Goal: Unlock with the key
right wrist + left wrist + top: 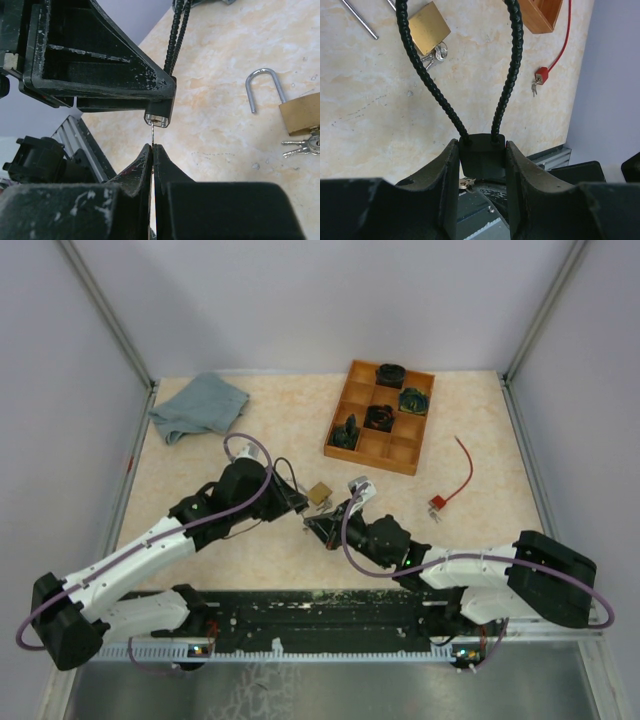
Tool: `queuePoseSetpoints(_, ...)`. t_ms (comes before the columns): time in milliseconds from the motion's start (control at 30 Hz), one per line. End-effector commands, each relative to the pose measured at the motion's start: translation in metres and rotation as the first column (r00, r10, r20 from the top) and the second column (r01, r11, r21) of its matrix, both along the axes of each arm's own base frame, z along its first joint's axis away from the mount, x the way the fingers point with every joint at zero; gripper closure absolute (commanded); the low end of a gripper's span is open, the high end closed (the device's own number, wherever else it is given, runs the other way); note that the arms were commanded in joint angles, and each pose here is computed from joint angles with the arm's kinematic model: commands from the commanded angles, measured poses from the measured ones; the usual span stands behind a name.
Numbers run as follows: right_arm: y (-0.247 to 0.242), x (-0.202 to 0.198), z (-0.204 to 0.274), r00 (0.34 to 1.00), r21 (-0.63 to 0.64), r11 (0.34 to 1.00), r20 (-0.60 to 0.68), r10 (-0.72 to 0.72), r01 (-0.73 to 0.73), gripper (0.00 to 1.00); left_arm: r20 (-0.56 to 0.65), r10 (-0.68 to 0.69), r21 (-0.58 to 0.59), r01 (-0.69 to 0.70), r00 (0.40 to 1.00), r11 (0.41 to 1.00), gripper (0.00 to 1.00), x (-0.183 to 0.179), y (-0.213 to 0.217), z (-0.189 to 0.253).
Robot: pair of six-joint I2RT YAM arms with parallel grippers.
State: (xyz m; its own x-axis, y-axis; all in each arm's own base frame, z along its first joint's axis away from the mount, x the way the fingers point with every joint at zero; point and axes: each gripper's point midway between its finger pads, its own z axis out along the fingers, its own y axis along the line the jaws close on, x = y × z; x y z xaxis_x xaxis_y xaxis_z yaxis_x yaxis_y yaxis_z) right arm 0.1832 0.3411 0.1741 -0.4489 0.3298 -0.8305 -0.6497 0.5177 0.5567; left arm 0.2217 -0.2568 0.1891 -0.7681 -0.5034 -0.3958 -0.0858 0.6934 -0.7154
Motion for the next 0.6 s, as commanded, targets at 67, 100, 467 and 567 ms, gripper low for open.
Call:
queuePoseSetpoints(67,-0.003,0.01,0.018,0.999,0.058,0.997,0.007,-0.047,0.047,1.0,0.018,-0.016,-0.023,0.017,1.0,1.0,1.0,-0.001,-0.003,0.004)
queuePoseSetpoints(100,-0.003,0.01,0.019,0.999,0.06,0.997,0.008,-0.046,0.046,1.0,0.019,-0.019,-0.024,0.019,1.0,1.0,1.0,-0.001,-0.003,0.005)
queuePoseSetpoints(467,-0.006,0.009,0.027,0.999,0.102,0.994,0.004,-0.039,0.038,1.0,0.023,-0.054,-0.017,0.054,0.998,0.998,1.0,-0.004,-0.006,0.003)
queuePoseSetpoints(567,-0.008,0.009,0.029,0.999,0.112,0.993,0.0,-0.039,0.039,1.0,0.023,-0.061,-0.008,0.061,0.998,0.998,1.0,-0.004,-0.006,0.001)
